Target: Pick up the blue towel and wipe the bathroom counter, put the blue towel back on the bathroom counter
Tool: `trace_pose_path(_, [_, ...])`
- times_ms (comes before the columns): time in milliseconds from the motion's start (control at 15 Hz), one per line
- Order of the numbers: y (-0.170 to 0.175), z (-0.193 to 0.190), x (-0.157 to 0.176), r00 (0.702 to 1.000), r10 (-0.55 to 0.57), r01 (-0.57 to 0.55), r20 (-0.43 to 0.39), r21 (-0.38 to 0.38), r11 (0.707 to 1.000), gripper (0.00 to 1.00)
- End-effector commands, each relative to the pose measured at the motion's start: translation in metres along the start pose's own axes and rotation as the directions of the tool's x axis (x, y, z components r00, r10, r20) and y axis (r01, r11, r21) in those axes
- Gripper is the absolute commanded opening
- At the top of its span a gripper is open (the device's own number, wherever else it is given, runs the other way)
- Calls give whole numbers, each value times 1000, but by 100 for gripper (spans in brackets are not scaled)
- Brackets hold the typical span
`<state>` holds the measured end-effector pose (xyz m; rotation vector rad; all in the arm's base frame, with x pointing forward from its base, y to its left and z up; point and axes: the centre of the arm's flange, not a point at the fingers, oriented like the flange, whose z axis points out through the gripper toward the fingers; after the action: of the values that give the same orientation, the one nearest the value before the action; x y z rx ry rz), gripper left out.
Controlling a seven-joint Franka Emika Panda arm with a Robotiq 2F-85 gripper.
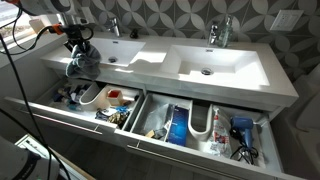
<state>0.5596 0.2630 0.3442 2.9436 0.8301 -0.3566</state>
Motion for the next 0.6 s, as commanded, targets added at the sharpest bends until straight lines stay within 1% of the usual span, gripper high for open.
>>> trace_pose_path(0, [1, 0, 0, 1000, -2, 2, 0, 0, 1000, 27])
trace_pose_path(133, [3, 0, 0, 1000, -5, 5, 0, 1, 1000, 27])
trace_pose_path(200, [3, 0, 0, 1000, -6, 6, 0, 1, 1000, 7])
trace_pose_path(333, [-11, -5, 12, 998, -64, 64, -28, 18, 998, 7])
trace_pose_path(400, [-26, -6, 25, 994, -105, 106, -30, 6, 994, 7])
trace_pose_path(467, [-41, -8, 36, 988, -149, 149, -49, 8, 989, 7])
trace_pose_path(533, [-57, -8, 45, 981, -189, 189, -43, -10, 982, 7])
